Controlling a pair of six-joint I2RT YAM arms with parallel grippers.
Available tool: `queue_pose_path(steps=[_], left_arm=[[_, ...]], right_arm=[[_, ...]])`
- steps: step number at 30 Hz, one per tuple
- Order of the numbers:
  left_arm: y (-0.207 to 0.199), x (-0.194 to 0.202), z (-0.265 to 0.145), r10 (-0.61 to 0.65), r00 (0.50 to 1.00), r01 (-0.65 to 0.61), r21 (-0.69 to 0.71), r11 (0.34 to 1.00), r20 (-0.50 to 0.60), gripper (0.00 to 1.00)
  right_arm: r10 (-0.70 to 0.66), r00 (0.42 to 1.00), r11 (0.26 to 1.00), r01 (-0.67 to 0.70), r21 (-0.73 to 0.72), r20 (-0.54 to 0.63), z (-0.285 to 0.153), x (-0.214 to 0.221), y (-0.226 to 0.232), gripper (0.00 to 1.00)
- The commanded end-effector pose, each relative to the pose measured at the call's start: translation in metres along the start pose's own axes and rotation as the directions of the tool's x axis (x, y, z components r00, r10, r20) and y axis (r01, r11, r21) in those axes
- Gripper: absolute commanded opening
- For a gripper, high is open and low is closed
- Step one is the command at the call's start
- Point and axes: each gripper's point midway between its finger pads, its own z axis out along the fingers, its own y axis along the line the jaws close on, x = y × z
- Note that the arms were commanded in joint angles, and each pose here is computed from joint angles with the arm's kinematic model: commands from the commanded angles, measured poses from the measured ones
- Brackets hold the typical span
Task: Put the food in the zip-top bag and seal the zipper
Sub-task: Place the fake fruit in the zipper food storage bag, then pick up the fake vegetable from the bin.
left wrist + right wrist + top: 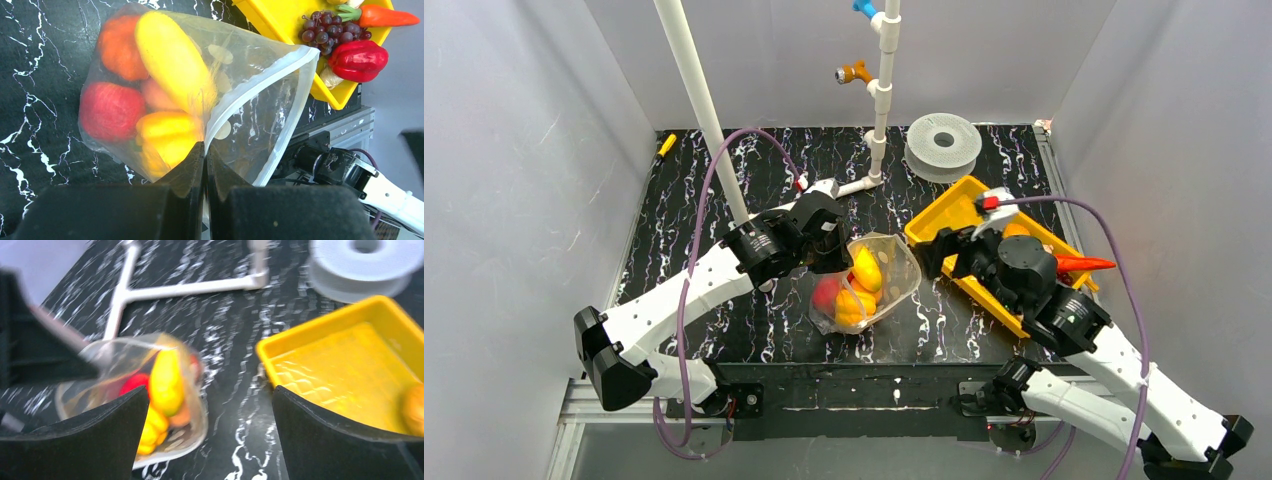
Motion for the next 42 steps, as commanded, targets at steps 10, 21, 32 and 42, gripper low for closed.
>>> queue_pose_path(steps=[10, 21, 32, 42], left_arm=[[0.001, -0.003, -0.010, -0.011, 1.000, 0.011, 0.020, 1.000, 0.023, 0.00], [0.004, -0.002, -0.012, -0.007, 1.000, 0.007, 0.016, 1.000, 0.026, 0.00], [0.003, -0.001, -0.011, -0.005, 1.000, 0.004, 0.022, 1.000, 0.017, 0.00], [0.002, 0.000, -0.010, -0.005, 1.000, 0.004, 0.021, 1.000, 0.012, 0.00]], right_arm=[[0.358, 0.930, 0.636, -0.309, 0.707, 0.085, -0.026, 0.056, -0.163, 0.98], [0.547, 0.761, -0.008, -0.412, 0.911, 0.349, -0.101, 0.122, -0.246, 0.98], [0.606, 0.678, -0.186, -0.388, 0.903, 0.416, -0.114, 0.155, -0.266, 0.98], [0.649, 0.640, -0.154, -0.420, 0.895, 0.412, -0.088, 0.160, -0.273, 0.98]])
